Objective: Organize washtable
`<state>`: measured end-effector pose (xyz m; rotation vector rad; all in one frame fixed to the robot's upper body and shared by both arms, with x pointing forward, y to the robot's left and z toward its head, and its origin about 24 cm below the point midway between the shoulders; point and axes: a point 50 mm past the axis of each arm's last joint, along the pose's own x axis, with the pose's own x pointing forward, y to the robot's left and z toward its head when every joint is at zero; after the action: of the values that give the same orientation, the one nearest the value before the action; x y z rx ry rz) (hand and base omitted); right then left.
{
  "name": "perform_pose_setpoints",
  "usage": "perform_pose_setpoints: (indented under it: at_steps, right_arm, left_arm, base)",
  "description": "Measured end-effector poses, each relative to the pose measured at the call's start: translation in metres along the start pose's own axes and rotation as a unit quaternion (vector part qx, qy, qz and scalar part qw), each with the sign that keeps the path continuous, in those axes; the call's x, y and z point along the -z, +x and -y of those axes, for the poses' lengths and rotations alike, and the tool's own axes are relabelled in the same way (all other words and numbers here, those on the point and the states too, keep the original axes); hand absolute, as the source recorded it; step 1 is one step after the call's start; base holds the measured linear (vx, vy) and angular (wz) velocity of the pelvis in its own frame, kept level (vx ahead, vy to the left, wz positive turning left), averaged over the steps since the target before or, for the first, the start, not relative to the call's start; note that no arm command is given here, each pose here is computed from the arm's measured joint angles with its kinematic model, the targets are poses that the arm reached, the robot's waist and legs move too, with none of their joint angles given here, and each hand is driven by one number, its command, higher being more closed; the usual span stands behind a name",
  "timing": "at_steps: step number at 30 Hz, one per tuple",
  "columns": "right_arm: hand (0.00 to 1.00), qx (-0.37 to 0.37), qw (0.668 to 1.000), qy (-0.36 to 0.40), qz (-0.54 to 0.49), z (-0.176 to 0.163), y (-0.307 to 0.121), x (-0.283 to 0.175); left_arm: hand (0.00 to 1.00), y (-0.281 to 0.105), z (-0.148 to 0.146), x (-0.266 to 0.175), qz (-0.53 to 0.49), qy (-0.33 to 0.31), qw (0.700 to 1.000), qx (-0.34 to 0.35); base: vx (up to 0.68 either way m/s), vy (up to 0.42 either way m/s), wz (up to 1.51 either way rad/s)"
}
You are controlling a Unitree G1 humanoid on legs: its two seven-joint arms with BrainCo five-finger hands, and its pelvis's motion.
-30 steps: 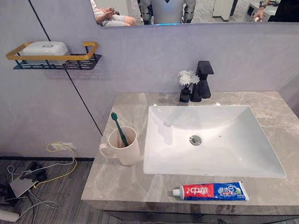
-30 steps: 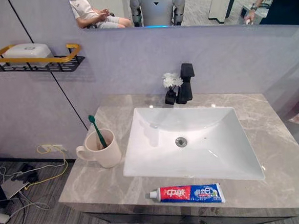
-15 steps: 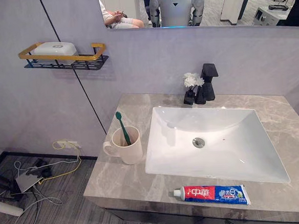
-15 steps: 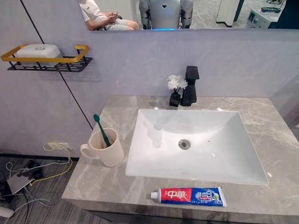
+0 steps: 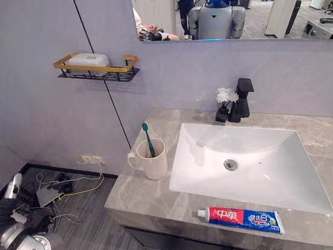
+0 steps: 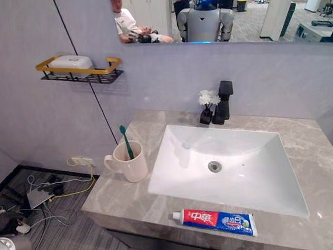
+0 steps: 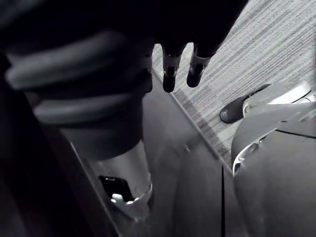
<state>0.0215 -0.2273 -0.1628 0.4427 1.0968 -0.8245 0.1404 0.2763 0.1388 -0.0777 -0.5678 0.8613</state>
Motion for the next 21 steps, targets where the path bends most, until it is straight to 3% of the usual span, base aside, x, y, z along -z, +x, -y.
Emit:
perform_pose_setpoints:
  at_steps: [6,13,18,21]
  right_arm:
    - [0.0,-0.011,1.0,-0.011,-0.009,0.002,-0.002,0.007]
    - [0.0,-0.009,0.999,-0.017,-0.026,0.005,-0.002,0.014]
    - [0.0,-0.009,0.998,-0.042,-0.043,0.01,0.0,0.017]
    - [0.0,-0.006,0.997,-0.061,-0.051,0.014,0.0,0.018]
  left_arm:
    - [0.0,-0.026,0.07,-0.033,0.035,-0.13,0.969,0.207]
    - [0.0,-0.059,0.114,-0.047,0.046,-0.175,0.908,0.378]
    - [0.0,-0.099,0.154,-0.06,0.097,-0.179,0.807,0.555]
    - [0.0,-0.11,0.166,-0.053,0.105,-0.155,0.779,0.599]
  base:
    - [-0.01,0.002,0.03]
    - [0.0,0.006,-0.01]
    - [0.0,0.015,-0.15]
    - [0.03,0.024,-0.09]
